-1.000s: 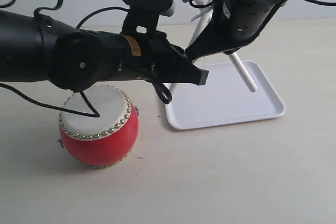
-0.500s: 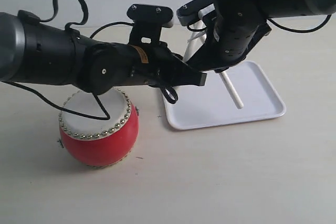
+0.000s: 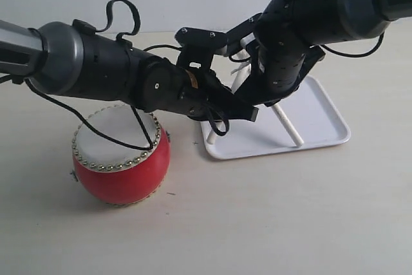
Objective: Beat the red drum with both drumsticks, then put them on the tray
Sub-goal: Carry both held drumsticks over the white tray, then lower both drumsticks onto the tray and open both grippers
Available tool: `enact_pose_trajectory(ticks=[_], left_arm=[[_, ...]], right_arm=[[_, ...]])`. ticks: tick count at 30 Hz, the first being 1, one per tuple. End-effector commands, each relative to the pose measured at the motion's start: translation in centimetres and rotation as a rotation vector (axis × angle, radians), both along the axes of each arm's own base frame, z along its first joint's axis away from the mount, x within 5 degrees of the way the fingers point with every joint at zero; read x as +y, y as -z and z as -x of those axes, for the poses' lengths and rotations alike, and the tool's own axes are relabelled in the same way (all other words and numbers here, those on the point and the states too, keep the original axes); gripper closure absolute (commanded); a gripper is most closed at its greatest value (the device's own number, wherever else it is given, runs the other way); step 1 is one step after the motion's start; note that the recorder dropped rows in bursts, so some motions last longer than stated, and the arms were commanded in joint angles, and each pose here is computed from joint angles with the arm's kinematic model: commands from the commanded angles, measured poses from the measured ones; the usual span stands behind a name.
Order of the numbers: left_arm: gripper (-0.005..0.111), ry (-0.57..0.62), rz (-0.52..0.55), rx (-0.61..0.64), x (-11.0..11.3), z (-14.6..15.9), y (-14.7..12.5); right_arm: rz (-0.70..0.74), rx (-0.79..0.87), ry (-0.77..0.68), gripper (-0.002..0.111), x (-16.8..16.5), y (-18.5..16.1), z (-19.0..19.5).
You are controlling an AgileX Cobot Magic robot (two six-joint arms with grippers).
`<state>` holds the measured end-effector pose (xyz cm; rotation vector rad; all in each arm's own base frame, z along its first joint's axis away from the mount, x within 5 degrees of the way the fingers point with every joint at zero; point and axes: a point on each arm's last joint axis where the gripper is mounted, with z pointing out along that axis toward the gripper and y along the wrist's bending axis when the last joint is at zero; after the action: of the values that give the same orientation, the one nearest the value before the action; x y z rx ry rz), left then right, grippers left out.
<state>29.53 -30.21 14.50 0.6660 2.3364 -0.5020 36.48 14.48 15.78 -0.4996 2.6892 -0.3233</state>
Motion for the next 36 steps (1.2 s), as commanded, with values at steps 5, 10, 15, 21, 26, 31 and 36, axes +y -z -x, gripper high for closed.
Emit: enact_pose_trajectory(ticks=[5,10,15,21,26,31,36], left_arm=[[0.107,0.001,0.002,-0.007,-0.5,-0.4,0.7],[0.107,0.005,-0.002,0.002,-1.0,-0.8,0.6],[0.107,0.007,-0.006,0.009,-1.2,-1.1,0.6],[0.107,0.006,-0.011,0.015,-1.2,-1.1,0.9],[0.107,0.014,-0.036,0.049,-1.5,-1.1,0.9],[0.107,0.026,-0.058,0.083,-2.1,-1.6,0.4],[0.098,0.028,-0.053,0.081,-2.6,-2.1,0.3]], right_arm=[[0.001,-0.037,-0.089,0.108,0.5,1.0,-0.8],[0.017,-0.042,-0.103,0.108,0.5,1.0,-0.8],[0.021,-0.036,-0.104,0.108,0.5,1.3,-0.9],[0.024,-0.013,-0.107,0.108,0.6,2.7,-1.0],[0.017,0.013,-0.104,0.105,0.7,4.0,-1.0],[-0.003,0.024,-0.108,0.093,0.9,4.2,-0.9],[-0.001,0.025,-0.107,0.089,0.9,4.2,-0.9]])
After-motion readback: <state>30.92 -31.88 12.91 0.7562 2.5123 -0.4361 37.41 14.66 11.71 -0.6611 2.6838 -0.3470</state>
